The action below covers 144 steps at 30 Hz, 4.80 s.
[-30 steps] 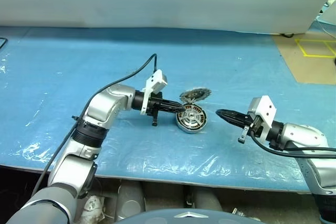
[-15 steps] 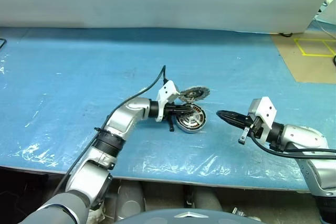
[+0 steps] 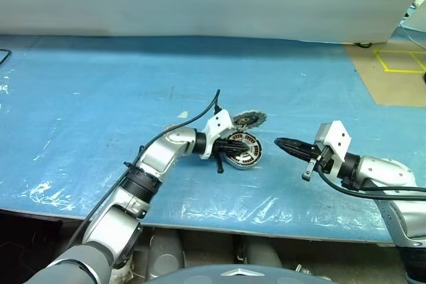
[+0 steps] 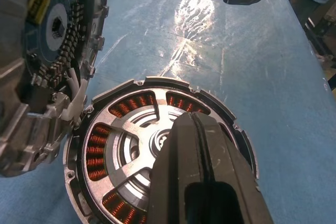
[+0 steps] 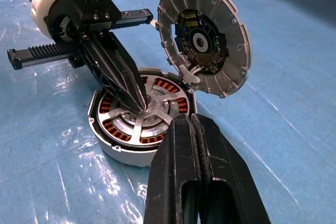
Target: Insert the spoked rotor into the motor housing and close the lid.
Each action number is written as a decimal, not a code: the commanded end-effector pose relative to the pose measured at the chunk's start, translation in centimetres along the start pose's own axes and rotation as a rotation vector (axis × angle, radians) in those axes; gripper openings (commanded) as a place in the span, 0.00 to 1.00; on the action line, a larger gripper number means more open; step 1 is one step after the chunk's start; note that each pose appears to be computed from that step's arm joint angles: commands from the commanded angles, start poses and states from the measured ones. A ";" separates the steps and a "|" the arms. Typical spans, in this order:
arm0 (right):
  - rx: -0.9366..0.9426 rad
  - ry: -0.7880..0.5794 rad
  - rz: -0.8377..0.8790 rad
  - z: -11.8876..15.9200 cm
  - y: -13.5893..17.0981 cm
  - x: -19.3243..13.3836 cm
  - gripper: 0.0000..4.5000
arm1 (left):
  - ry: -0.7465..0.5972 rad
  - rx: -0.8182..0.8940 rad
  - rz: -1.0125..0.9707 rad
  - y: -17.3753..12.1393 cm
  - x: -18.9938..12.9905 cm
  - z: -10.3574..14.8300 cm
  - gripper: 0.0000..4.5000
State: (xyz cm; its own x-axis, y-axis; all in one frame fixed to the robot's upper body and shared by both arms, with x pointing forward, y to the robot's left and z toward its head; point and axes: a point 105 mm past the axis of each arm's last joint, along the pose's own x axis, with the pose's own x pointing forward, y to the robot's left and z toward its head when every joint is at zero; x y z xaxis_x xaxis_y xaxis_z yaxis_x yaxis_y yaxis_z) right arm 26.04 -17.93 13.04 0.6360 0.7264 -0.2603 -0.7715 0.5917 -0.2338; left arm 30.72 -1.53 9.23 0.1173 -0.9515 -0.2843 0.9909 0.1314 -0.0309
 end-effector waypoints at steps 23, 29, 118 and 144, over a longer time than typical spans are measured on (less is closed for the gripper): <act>-0.012 -0.008 0.090 0.9 1.5 -0.2 0.00 | -0.392 0.087 0.159 6.4 -9.2 8.4 0.01; 0.015 -0.006 0.131 0.8 3.1 -0.3 0.00 | -0.382 0.141 0.157 8.4 -6.9 9.0 0.01; -0.024 -0.138 0.117 1.5 1.0 4.4 0.94 | -0.291 0.068 0.049 -0.2 -7.7 -1.1 0.00; 0.022 -0.013 0.173 -0.7 1.4 7.1 0.66 | -0.282 0.060 0.133 -0.6 -8.0 -2.9 0.00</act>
State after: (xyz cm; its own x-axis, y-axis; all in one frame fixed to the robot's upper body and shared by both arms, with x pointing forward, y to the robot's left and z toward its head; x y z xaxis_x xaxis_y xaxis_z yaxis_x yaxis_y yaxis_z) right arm 29.26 -12.59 9.39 0.4921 0.8164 -0.3021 -0.8702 0.4706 -0.1457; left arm 29.26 7.00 8.19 0.2674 -0.9635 -0.0166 0.9636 0.2672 0.0122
